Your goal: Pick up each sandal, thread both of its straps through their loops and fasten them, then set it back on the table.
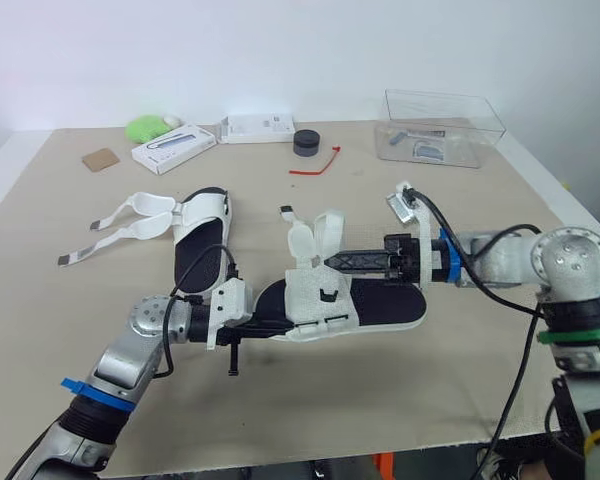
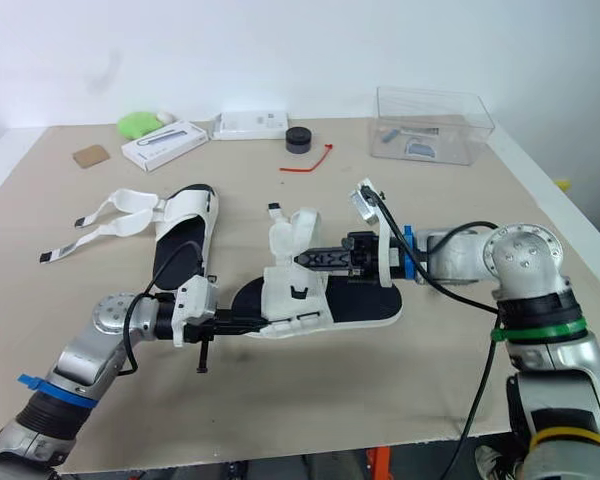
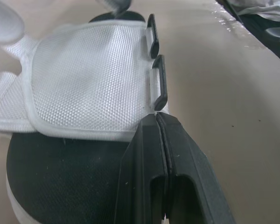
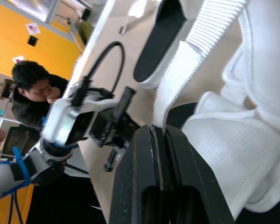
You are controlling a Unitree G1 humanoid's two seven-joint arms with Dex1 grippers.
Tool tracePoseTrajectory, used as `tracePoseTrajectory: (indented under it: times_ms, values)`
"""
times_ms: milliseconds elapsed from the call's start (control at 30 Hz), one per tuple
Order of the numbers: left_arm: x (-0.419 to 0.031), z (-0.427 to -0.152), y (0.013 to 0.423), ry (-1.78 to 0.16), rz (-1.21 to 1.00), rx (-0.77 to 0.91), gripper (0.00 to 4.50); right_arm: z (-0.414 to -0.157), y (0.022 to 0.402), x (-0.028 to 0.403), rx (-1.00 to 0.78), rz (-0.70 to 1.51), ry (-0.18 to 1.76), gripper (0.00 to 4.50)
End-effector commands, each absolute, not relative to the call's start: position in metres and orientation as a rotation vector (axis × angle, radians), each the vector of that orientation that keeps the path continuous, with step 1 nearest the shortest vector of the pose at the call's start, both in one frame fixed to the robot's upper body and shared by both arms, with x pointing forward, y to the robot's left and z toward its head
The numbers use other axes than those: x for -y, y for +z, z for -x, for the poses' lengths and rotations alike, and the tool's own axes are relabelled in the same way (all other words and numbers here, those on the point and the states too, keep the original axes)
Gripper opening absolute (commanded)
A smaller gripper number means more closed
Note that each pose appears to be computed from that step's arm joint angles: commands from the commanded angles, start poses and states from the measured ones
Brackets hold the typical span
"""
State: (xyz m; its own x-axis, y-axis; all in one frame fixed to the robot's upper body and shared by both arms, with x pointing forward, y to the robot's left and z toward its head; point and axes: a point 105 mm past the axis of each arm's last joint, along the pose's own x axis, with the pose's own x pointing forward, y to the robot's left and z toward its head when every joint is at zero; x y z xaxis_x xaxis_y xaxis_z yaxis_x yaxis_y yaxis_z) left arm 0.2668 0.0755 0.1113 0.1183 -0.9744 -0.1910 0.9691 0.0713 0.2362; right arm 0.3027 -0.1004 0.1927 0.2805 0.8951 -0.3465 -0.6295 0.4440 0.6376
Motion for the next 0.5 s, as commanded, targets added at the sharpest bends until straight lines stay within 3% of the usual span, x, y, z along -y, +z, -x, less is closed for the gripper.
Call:
tracePoseTrajectory:
  times_ms: [33,500]
  values:
    - [-0.0735,-0.268,0.1162,-1.464,-0.358,0.05,0.0,-0.3001,0.1903,0.1033,-0.782,-0.382,1.075,0.06]
    - [-0.0695,-0.269,0.1152,-1.46,-0.356,0.061,0.0,-0.3005,0.1929,0.1061,-0.831,-0.428,1.085,0.06]
